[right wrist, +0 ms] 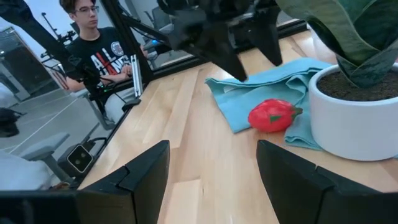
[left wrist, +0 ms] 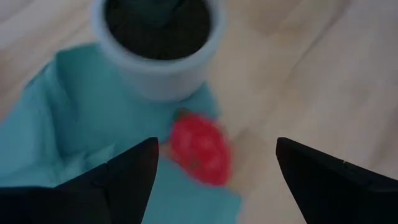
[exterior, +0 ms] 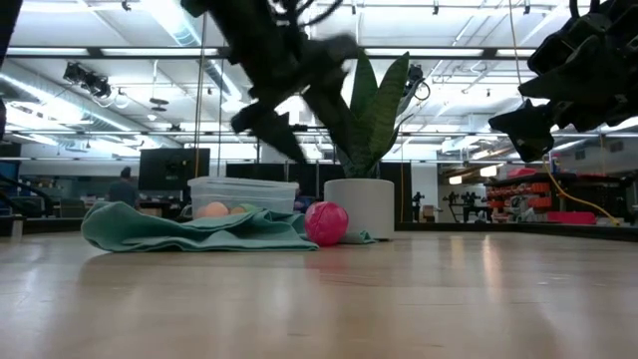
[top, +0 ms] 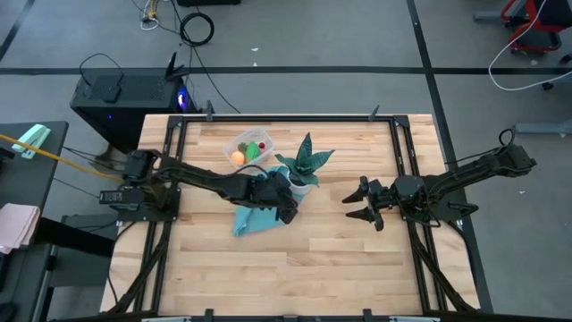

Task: Pick and placing Produce into tupperware
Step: Put the dragonfruit into the transparent bin

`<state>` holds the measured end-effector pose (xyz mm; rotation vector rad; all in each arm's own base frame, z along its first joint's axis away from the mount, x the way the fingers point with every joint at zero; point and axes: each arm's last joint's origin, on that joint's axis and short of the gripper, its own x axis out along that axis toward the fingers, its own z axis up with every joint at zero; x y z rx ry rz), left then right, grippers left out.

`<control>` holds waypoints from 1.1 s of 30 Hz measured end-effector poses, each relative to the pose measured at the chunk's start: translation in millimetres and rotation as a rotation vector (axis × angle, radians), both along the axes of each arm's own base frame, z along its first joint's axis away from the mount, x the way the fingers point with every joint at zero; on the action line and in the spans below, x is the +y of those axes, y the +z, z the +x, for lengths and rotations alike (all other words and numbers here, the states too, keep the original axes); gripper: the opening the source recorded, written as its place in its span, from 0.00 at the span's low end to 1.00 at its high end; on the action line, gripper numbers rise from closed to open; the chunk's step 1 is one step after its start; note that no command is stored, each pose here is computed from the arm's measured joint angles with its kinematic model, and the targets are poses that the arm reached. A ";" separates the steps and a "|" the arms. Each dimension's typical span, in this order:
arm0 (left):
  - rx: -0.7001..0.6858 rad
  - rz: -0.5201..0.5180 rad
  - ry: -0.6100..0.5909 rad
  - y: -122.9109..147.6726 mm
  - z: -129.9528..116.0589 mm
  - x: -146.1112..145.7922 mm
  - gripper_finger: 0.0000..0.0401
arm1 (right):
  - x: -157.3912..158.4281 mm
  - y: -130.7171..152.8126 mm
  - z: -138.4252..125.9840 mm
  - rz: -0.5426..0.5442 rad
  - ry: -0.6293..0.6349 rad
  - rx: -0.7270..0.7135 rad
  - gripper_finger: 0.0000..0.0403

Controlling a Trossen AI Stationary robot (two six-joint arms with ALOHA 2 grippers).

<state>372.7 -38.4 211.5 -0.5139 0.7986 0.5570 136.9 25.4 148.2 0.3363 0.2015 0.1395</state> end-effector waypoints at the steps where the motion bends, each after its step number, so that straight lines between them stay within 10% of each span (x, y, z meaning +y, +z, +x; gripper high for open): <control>1: 0.026 0.001 0.006 -3.3 -0.6 0.2 0.83 | 0.0 -0.2 0.0 0.000 0.000 0.002 0.61; 33: 0.041 0.001 0.062 -45.5 17.4 -1.3 0.83 | 0.0 -0.4 -0.1 0.004 0.000 0.005 0.61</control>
